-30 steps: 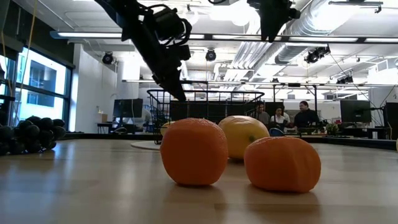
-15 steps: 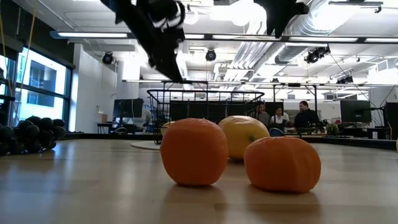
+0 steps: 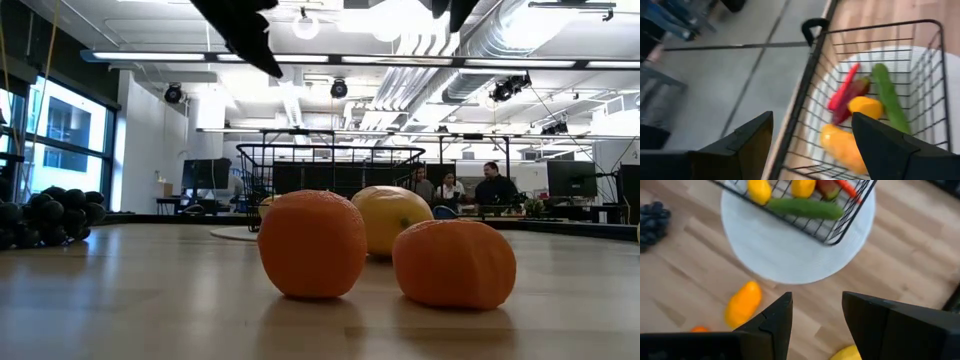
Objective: Build produce basket
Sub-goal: Put the green lemon into the black basket
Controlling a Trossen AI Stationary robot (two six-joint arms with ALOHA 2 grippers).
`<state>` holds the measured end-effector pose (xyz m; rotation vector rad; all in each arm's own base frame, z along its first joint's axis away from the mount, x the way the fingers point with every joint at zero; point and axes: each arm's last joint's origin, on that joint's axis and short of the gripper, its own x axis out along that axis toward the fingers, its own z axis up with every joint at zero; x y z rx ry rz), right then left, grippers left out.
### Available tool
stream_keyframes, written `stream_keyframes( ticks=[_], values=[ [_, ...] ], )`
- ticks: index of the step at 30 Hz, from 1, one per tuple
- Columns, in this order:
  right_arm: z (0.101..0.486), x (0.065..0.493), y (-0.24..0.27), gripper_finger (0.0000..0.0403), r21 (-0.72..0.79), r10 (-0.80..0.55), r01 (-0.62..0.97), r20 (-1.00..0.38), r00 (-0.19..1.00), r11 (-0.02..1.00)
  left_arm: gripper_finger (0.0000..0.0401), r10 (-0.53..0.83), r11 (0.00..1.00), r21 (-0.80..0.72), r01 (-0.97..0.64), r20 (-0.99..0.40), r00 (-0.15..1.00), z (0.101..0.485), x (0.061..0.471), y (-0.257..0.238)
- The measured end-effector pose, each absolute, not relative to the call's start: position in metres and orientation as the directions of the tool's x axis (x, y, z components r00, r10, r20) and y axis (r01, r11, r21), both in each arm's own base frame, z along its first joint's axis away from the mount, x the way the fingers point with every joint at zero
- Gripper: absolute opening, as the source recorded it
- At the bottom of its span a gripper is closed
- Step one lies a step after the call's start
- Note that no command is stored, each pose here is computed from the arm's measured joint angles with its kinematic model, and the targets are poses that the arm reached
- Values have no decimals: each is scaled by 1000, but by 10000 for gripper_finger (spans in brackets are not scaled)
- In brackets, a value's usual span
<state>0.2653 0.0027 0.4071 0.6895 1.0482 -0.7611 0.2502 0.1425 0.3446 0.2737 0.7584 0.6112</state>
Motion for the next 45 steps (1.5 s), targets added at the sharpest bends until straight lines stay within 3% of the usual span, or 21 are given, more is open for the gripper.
stream_keyframes(
  ticks=[5,15,29,36,45],
  values=[
    [407,263,34,161,198,-173,840,-930,323,505,257,639,767,478,-428,-517,569,357,239,137],
    [398,261,87,216,270,-34,912,-955,294,310,257,631,774,474,-420,-525,570,361,232,133],
    [360,269,162,255,115,77,989,-991,108,92,257,571,819,436,-372,-568,592,357,231,131],
    [338,263,201,257,35,51,997,-998,38,-66,257,540,840,420,-343,-587,604,356,232,127],
    [295,278,229,257,-72,-2,994,-997,-73,-79,257,521,851,420,-317,-589,618,356,235,120]
  ],
)
